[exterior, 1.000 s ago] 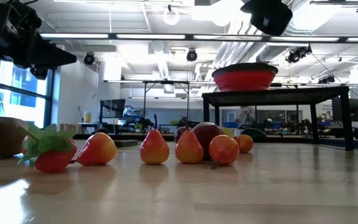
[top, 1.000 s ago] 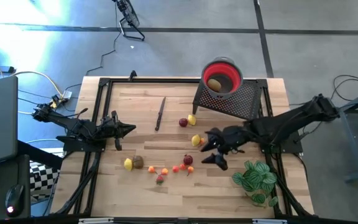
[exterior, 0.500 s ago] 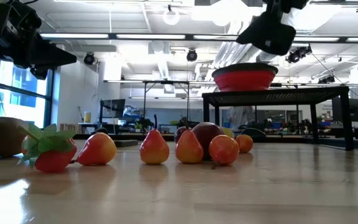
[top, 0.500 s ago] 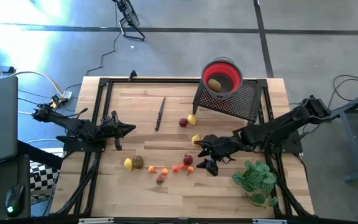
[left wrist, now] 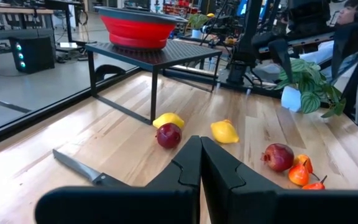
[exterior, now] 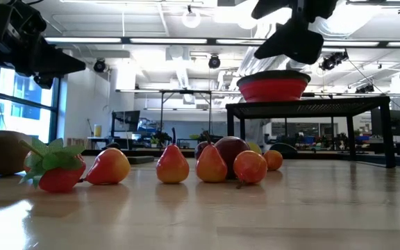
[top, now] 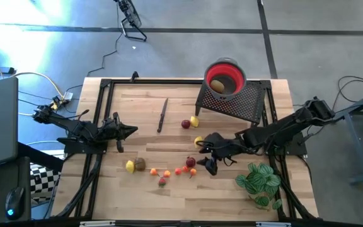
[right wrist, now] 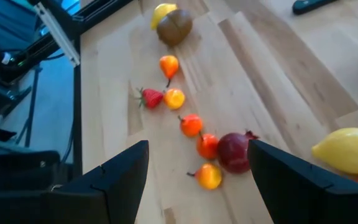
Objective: Pick & Place Fruit
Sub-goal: Put the orange pear into the red strainer bowl on the shelf
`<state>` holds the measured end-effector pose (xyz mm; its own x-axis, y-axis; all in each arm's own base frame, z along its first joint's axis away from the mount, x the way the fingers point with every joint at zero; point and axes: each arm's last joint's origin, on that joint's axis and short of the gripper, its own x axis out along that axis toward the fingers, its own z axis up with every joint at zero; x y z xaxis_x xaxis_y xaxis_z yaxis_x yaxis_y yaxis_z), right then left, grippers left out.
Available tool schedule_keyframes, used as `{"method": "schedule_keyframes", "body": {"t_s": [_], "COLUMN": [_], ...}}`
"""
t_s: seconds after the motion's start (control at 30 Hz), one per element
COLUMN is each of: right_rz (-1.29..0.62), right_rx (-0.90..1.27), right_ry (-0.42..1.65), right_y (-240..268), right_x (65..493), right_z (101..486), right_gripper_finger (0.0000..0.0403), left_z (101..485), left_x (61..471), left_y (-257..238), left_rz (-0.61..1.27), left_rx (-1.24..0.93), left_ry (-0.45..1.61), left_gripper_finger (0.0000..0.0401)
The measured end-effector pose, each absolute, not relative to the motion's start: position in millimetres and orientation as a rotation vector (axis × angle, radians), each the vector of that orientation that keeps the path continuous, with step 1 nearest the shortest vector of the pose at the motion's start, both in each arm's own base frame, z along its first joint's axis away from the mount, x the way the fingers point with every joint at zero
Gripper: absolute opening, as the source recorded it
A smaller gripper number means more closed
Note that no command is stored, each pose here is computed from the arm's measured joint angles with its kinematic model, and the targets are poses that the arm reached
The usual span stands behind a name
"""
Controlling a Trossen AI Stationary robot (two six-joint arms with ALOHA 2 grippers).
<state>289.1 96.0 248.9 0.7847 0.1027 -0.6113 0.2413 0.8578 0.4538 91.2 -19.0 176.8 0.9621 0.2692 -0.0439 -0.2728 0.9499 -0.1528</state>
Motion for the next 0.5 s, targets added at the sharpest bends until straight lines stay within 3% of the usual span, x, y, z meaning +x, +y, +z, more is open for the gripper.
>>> {"method": "schedule_keyframes", "body": {"t_s": [0.5], "right_rz": [-0.099], "right_rx": [0.535], "right_ry": [0.647], "right_y": [95.4], "right_x": [290.0], "right_z": [250.0], "right_gripper_finger": [0.0265], "left_z": [174.3], "left_x": [91.2], "left_y": [-19.9], "left_rz": [0.240], "left_rx": [-0.137], "left_ry": [0.054], "left_gripper_finger": [0.0000]}}
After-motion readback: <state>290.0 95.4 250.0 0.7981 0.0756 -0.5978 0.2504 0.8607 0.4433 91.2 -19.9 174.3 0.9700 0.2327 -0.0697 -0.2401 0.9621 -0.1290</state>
